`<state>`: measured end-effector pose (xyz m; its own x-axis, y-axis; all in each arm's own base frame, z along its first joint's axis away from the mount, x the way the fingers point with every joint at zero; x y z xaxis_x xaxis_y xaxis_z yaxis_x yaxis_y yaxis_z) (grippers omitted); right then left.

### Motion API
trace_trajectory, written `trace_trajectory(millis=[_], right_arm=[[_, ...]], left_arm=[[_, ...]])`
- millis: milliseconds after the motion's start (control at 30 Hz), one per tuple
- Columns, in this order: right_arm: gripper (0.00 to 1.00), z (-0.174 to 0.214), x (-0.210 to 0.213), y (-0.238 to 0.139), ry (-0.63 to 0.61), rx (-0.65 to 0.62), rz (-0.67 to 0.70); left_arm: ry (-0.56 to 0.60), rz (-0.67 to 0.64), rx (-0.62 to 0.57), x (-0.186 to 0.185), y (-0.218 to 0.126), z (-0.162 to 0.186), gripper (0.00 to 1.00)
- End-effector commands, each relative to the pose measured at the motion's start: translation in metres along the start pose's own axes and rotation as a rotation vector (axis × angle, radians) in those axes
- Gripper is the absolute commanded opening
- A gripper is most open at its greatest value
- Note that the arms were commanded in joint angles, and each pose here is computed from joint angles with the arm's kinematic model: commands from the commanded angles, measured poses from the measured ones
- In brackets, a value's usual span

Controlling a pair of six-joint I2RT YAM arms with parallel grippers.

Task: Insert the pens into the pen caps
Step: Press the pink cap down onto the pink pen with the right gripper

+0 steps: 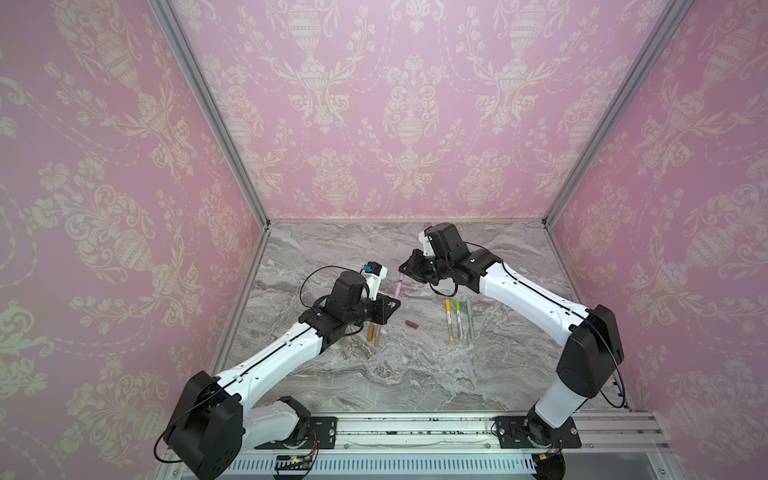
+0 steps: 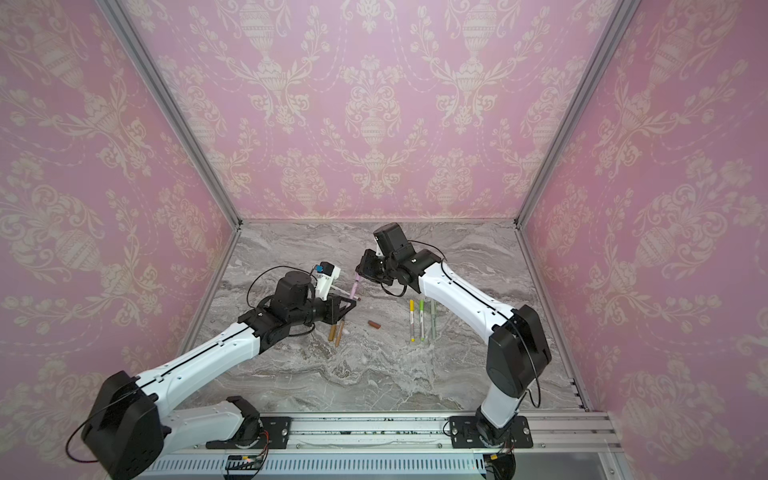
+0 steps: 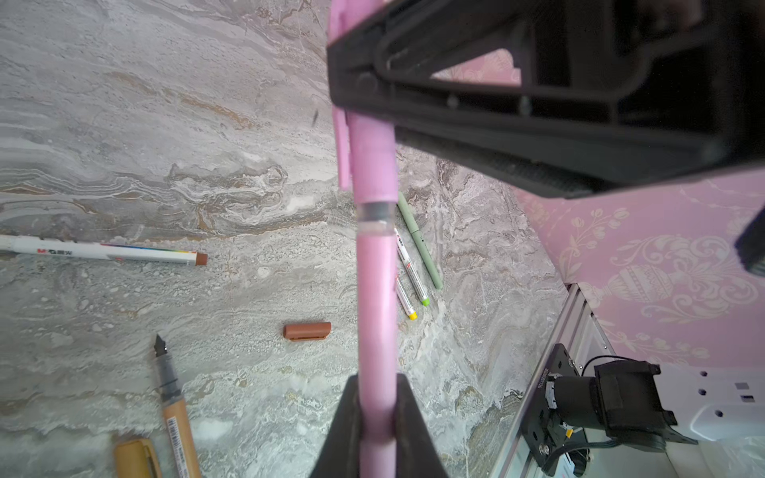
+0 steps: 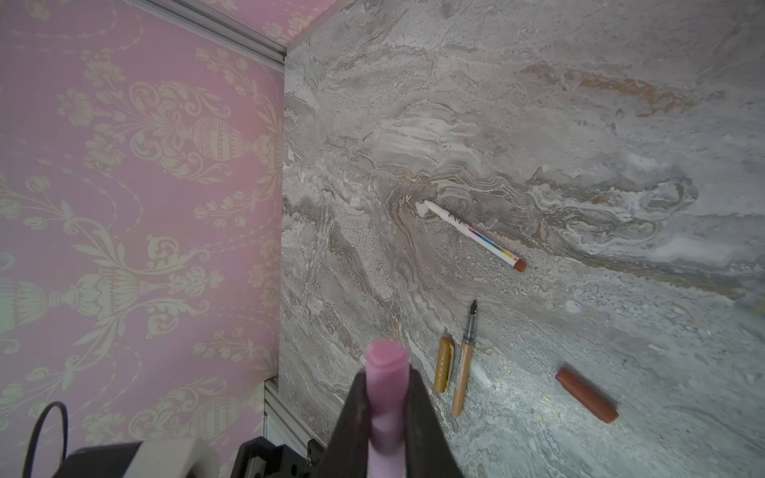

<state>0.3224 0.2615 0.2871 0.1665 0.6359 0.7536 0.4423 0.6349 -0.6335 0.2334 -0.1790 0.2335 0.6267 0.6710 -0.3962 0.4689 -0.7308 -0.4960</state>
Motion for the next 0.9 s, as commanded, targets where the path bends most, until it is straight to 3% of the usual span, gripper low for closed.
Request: trace_trajectory(millis=[0, 200, 333, 667, 867], right_arm=[[0.0, 0.017, -0.008, -0.005, -0.049, 0.067, 0.071], [0.0, 0.025, -0.008, -0.003, -0.012, 0.094, 0.029], [0.0, 0.048, -0.01, 0.015, 0.011, 0.184, 0.018], [0.0, 0.118, -0.04, 0.053, 0.02, 0.366, 0.12], [0.0, 0.118, -0.038, 0.05, 0.016, 0.354, 0.119]], left_arm=[[0.056, -0.007, -0.13, -0.01, -0.012, -0.028, 0.0], [0.061, -0.027, -0.187, -0.01, -0.015, -0.035, 0.0], [0.064, -0.025, -0.251, -0.011, -0.013, -0.047, 0.0], [0.259, -0.089, -0.393, -0.016, -0.02, -0.107, 0.0], [0.291, -0.086, -0.411, -0.017, -0.018, -0.117, 0.0]])
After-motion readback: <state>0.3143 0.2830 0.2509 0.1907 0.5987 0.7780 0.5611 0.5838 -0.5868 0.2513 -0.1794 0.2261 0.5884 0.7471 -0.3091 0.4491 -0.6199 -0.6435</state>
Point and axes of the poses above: each gripper's point midway between its finger pads, its own y axis out along the fingers, its own x axis along the line the jaws close on, z = x × y, the point moved 10 cm from there along -y, back along the fingers, and after that the axes turned 14 degrees about y, right-handed, at the moved point
